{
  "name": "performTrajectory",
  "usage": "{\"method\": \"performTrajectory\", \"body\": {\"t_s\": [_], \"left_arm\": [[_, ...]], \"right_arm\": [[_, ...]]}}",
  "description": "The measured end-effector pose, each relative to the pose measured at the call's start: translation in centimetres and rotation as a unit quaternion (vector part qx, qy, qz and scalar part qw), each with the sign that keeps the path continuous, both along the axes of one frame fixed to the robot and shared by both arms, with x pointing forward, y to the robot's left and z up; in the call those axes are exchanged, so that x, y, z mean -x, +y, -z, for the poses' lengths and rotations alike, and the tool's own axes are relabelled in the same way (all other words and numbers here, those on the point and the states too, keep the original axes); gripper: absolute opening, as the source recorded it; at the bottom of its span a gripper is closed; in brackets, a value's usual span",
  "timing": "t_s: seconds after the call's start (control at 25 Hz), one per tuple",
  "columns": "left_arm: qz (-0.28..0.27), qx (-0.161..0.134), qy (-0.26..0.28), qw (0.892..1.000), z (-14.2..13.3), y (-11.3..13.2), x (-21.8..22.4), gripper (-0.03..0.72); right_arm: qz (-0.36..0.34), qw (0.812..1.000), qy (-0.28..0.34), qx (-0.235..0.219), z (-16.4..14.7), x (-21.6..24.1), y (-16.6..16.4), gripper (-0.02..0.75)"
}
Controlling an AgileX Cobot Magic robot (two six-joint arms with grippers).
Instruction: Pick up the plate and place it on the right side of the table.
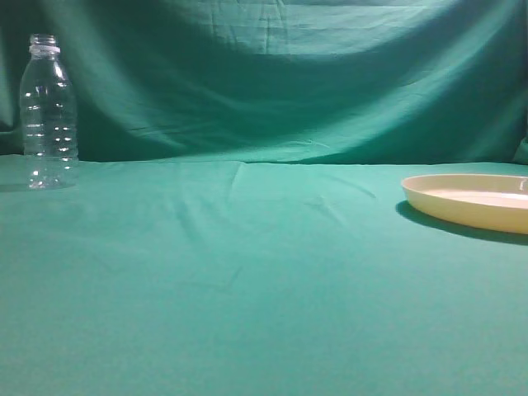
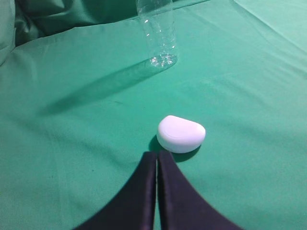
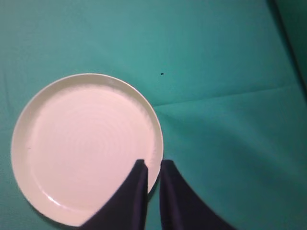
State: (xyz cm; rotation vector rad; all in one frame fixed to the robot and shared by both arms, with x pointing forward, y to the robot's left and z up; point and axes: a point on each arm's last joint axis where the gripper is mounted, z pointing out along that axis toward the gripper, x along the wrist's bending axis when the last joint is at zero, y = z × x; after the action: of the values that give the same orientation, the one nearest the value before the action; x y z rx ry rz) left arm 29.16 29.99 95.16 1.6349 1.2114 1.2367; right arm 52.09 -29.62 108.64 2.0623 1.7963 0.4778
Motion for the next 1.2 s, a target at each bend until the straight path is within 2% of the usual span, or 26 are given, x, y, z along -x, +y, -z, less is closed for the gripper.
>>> {"method": "performTrajectory", "body": {"t_s": [0.08, 0.28, 0.4, 0.84, 1.2], "left_arm": [[0.000, 0.000, 0.000, 1.000, 0.0, 0.0, 0.0, 0.000], [0.000, 0.000, 0.000, 1.000, 0.0, 0.0, 0.0, 0.000], [0.000, 0.000, 0.000, 1.000, 0.0, 0.0, 0.0, 0.000], [0.000, 0.000, 0.000, 1.000, 0.0, 0.0, 0.0, 0.000], [0.000, 0.000, 0.000, 1.000, 0.0, 0.0, 0.0, 0.000]], "right_arm": [[-0.001, 1.000, -0.025, -0.002, -2.0, 1.8, 0.0, 0.000], [-0.038, 0.994, -0.103, -0.006, -5.9, 7.7, 0.8, 0.000], [-0.057, 0.988, -0.142, -0.015, -6.6, 11.6, 1.2, 0.000], [-0.067, 0.954, -0.289, -0.032, -5.8, 23.2, 0.2, 0.000], [-0.071, 0.943, -0.319, -0.060, -4.9, 25.7, 0.4, 0.000]]}}
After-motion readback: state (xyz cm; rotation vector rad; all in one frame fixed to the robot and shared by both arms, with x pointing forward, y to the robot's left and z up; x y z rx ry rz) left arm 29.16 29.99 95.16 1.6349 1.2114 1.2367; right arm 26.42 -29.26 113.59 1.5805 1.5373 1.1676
